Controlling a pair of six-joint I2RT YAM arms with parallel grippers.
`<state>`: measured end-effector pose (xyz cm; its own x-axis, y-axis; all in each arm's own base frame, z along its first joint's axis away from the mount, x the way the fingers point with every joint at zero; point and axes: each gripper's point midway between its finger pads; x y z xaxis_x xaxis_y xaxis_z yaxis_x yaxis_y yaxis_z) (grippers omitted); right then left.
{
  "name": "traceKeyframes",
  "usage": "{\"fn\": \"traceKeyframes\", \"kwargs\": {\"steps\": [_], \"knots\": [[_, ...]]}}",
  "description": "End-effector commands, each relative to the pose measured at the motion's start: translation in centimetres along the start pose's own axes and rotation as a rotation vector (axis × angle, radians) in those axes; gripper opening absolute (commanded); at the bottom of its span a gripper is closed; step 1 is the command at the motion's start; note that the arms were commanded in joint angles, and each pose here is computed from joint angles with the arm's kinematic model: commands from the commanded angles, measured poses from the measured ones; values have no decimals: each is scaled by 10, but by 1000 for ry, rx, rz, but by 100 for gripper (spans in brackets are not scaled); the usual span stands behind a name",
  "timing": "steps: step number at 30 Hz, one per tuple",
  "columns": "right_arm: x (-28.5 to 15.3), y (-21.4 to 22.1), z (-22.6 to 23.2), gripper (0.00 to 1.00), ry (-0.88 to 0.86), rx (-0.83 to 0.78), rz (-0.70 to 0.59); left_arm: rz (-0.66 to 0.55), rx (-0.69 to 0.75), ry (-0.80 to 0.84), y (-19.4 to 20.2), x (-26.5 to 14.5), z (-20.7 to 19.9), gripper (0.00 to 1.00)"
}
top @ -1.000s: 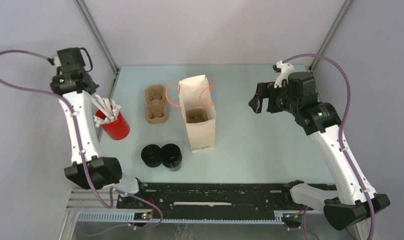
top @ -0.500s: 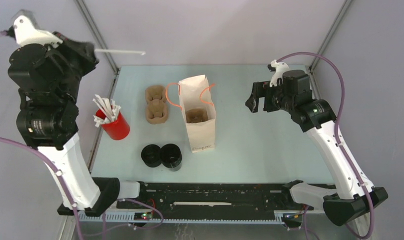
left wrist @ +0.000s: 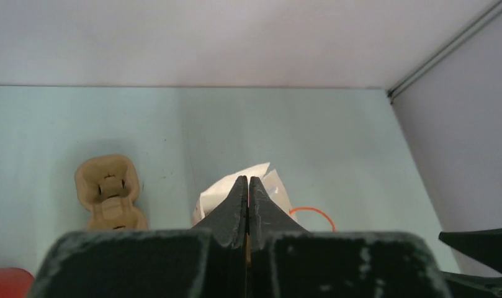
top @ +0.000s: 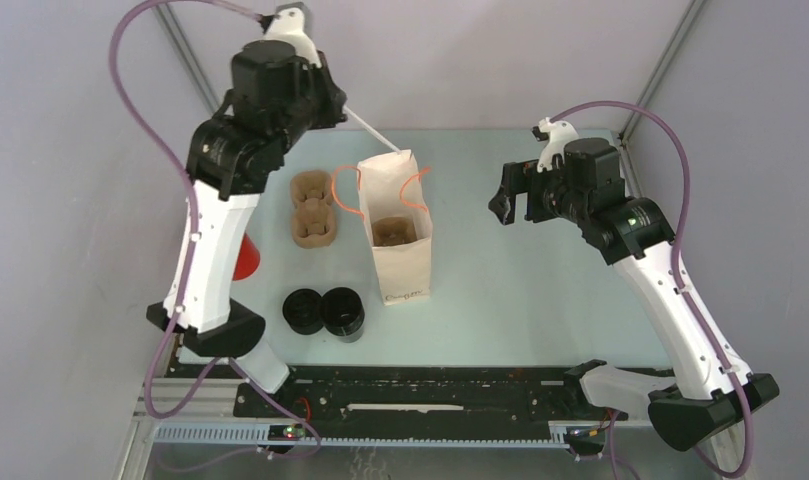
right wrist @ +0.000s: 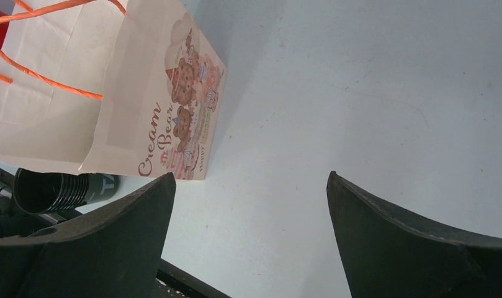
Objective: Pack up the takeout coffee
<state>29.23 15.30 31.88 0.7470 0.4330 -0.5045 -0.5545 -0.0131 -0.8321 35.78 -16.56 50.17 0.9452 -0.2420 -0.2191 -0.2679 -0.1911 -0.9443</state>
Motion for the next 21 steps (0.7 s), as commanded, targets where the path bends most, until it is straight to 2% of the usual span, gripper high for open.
{"fn": "traceKeyframes", "kwargs": {"steps": [1,7,12,14,16,17,21], "knots": [[-11,-18,6,100,-6,-37,-59,25,127,-15,15,-2,-11,0],[-15,-17,6,100,-4,-50,-66,182,204,-40,79,23,-21,0],[-20,-11,14,100,-24,-73,-61,253,186,36,123,43,-38,4],[-23,-8,16,100,-25,-75,-60,257,175,63,130,48,-45,14],[-25,-3,17,100,-25,-58,-47,261,165,60,130,52,-47,32],[-27,-1,18,100,-26,-45,-40,257,157,66,127,51,-49,38],[-43,-10,16,100,-12,50,-54,201,109,56,100,30,-46,57]]}}
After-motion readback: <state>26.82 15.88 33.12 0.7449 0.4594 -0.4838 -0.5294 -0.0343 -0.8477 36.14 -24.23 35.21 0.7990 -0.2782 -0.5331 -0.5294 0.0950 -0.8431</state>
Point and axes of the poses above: each gripper's point midway between its finger pads, its own x axis out along the fingers, its own z axis along the line the jaws close on, y = z × x, and after that the axes turned 2 degrees about x, right-handed
